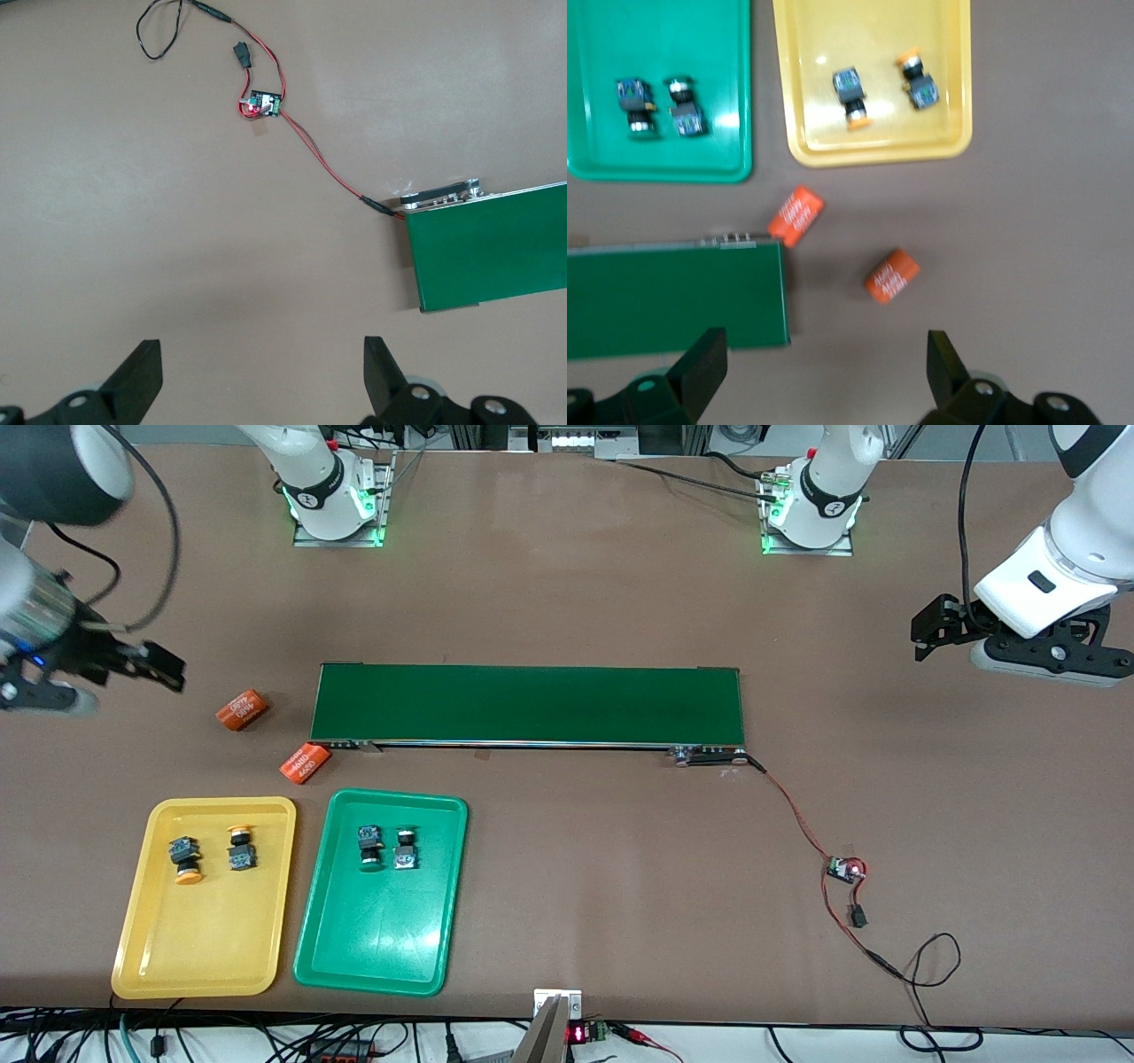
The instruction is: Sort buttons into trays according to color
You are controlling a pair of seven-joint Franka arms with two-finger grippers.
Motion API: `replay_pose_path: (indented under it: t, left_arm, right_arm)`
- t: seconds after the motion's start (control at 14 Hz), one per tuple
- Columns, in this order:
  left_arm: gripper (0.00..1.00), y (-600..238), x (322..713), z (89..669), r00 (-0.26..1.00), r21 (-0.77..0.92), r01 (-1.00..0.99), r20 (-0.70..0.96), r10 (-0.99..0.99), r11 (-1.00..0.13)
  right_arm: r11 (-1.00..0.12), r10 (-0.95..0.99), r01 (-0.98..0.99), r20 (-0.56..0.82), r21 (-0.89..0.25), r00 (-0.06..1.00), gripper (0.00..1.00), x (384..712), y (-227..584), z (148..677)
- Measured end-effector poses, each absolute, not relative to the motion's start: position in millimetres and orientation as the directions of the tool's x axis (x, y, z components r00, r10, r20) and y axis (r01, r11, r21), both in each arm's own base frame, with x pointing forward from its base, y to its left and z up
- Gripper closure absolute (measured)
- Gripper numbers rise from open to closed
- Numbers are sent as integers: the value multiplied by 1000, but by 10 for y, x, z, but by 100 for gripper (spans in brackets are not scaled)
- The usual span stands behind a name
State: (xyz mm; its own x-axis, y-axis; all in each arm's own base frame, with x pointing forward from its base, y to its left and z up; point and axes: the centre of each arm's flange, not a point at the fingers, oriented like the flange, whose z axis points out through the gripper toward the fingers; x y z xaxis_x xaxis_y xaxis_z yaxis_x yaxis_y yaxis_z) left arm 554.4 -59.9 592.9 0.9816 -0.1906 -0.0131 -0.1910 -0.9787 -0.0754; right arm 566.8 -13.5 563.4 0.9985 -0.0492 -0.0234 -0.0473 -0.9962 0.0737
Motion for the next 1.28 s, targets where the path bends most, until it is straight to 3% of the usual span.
replay_pose_path:
  t: [0.36,1.28]
  left_arm:
    - [0,-596,5533,5921,982,-75,-191,-23,-190,-979]
    - [0,-586,5538,5904,982,-75,-189,-28,-188,-979]
  right_arm:
    - [-999,-23,-19,-94,46,995,0,5450,-709,5680]
    - [-992,117,122,-114,36,987,0,5507,100,5544]
